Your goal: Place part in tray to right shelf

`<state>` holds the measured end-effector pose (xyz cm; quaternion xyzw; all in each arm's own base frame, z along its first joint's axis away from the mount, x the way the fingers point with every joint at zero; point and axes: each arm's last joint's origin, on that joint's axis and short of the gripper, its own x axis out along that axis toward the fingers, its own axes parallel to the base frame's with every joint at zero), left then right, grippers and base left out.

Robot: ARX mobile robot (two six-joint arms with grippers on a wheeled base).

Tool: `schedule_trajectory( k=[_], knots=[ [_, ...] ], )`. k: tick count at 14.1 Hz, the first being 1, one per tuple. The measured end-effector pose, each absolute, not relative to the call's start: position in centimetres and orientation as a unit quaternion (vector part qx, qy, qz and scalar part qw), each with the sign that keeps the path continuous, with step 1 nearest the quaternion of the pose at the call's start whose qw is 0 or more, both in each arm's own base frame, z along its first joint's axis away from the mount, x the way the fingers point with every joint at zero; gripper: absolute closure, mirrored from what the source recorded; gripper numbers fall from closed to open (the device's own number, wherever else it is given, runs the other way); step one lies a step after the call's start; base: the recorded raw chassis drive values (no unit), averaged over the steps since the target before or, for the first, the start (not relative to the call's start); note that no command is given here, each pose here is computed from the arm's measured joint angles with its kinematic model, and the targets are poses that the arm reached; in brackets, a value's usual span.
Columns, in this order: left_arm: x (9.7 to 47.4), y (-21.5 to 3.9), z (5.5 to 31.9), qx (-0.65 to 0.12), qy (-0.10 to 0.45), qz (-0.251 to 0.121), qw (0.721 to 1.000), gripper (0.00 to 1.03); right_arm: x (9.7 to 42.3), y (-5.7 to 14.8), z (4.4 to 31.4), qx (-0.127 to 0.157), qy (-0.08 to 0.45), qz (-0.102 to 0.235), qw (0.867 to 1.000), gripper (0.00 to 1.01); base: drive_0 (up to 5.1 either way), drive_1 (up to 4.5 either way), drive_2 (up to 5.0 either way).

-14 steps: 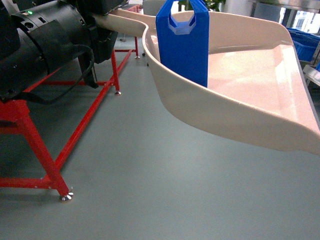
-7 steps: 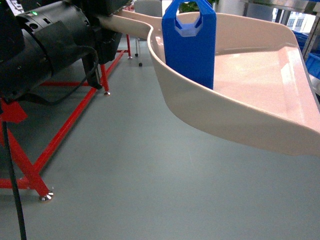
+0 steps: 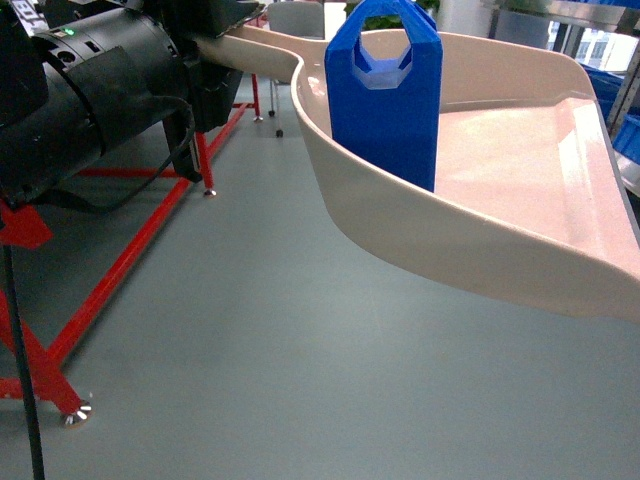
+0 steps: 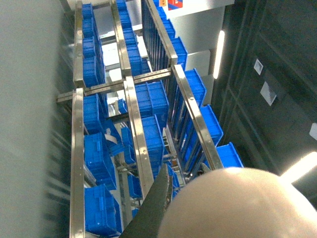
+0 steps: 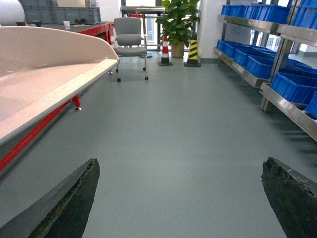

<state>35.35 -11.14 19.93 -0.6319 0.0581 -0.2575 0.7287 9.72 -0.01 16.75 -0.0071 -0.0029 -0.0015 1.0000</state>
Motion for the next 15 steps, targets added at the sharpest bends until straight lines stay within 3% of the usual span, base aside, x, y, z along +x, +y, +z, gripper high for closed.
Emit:
schedule_trajectory(
  k=[15],
  knots=[
    [35.39, -11.00, 19.93, -0.632, 0.055, -0.255, 0.730, 0.91, 9.72, 0.00, 16.70, -0.007, 0.000, -0.001, 1.000, 0.03, 0.0, 4.28, -4.3]
  ],
)
